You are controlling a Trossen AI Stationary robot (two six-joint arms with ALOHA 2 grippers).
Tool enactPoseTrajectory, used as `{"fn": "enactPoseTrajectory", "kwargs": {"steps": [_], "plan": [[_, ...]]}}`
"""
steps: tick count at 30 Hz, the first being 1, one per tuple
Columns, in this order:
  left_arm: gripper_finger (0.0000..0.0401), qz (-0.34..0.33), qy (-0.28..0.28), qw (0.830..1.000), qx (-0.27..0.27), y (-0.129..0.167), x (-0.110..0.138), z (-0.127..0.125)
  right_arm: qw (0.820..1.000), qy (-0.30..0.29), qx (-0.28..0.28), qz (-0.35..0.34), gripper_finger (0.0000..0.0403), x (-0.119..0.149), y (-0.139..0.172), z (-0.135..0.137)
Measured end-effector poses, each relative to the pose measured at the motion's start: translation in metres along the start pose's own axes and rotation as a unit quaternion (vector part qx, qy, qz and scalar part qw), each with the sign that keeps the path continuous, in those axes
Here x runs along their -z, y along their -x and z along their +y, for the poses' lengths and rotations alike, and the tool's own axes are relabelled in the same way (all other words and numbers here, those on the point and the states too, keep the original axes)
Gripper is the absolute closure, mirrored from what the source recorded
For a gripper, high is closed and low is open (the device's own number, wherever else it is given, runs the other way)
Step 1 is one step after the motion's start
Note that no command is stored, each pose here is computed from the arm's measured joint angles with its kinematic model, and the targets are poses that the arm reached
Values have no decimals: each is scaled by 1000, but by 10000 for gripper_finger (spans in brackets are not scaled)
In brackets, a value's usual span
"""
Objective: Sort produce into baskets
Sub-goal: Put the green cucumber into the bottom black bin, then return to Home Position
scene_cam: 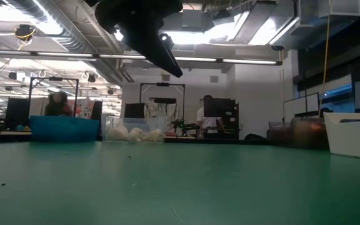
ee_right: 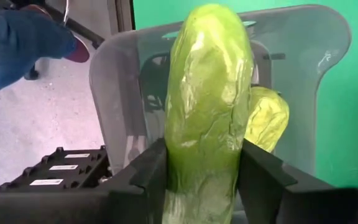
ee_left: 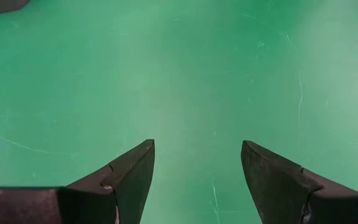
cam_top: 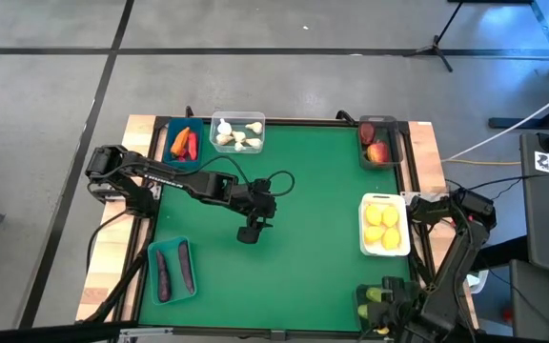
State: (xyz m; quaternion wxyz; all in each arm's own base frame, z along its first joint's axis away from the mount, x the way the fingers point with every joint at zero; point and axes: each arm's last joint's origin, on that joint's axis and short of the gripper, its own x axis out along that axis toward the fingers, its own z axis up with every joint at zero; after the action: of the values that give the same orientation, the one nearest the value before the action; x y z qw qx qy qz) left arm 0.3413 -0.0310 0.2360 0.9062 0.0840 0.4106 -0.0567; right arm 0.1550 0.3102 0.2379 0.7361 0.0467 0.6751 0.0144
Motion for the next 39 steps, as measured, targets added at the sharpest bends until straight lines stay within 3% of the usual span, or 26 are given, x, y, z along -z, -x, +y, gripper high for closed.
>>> {"fn": "enactPoseTrajectory", "kwargs": {"steps": [16, 27, 39], "plan": [[164, 1, 0, 1000, 0, 0, 0, 0, 999, -36, -10, 38, 245, 3, 0, 0], [164, 0, 0, 1000, 0, 0, 0, 0, 996, -79, 3, 40, 155, 4, 0, -2], [164, -42, 11, 999, 3, 10, -9, -7, 993, -90, 26, -66, 148, -18, 14, -14]]}}
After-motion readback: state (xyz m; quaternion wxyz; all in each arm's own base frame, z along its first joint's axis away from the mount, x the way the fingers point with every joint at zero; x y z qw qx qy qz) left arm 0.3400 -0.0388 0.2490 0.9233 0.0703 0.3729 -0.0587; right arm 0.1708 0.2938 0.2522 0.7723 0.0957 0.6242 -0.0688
